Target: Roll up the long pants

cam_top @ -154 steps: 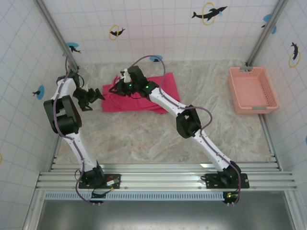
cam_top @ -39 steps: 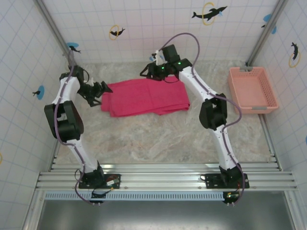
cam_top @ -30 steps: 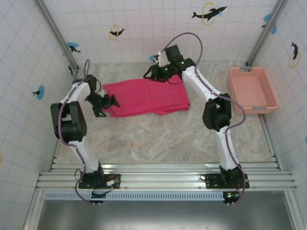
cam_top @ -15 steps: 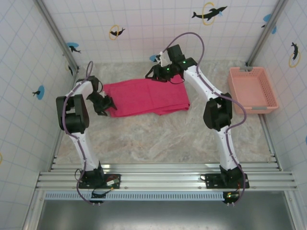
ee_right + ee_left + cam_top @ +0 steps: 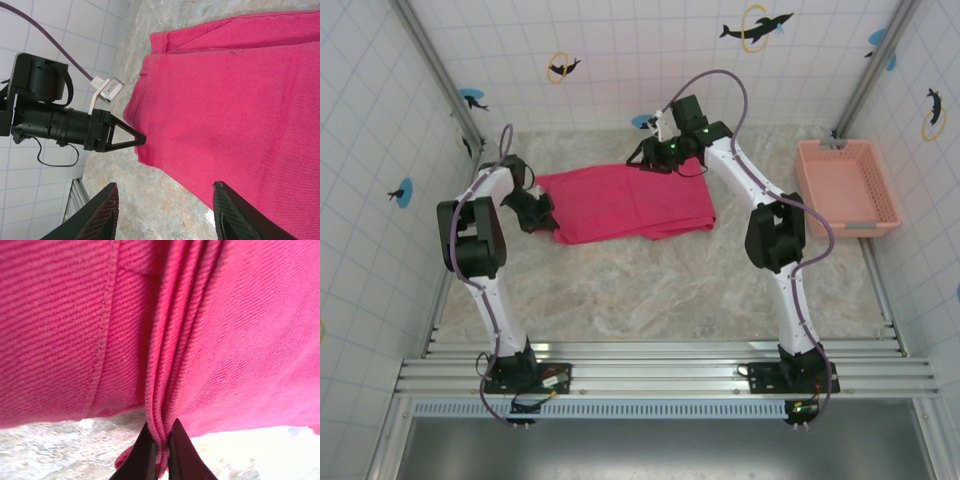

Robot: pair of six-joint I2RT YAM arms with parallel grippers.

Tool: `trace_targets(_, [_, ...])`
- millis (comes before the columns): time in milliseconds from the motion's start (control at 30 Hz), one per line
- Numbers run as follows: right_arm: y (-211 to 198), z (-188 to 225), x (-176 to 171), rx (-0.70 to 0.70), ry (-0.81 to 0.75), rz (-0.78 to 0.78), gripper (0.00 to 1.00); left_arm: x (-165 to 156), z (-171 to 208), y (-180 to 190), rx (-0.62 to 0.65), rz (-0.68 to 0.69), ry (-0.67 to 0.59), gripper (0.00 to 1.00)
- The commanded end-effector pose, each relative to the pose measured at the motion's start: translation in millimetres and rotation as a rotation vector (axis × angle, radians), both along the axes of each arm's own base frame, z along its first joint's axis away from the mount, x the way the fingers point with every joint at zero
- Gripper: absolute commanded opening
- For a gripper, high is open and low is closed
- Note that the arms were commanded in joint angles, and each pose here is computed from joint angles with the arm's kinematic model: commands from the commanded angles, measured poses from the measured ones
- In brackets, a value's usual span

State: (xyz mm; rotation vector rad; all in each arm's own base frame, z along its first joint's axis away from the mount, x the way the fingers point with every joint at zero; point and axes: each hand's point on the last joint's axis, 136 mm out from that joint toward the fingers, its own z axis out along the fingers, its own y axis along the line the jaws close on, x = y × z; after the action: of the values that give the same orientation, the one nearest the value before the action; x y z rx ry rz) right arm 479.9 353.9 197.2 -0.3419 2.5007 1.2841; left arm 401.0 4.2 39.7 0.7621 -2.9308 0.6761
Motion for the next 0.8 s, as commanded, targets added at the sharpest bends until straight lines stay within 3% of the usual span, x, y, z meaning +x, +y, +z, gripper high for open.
trace_targets(0, [1, 11, -6, 0.016, -0.021, 0.025, 0.52, 6, 21, -6, -0.022, 0.000, -0.043, 0.00])
trace_targets(33, [0, 27, -9, 0.027, -0.047, 0.026, 0.52, 7, 24, -6, -0.022, 0.000, -0.049, 0.00])
trace_targets(233, [-6, 23, -16, 0.011, -0.042, 0.030, 0.52, 27, 57, 2, 0.021, 0.014, -0.129, 0.00])
trace_targets(500, [-37, 6, -19, -0.045, -0.011, -0.021, 0.52, 76, 137, 17, 0.083, 0.037, -0.326, 0.00])
trace_targets(767, [-82, -40, -24, -0.177, 0.085, -0.086, 0.52, 106, 146, 19, 0.074, 0.008, -0.371, 0.00])
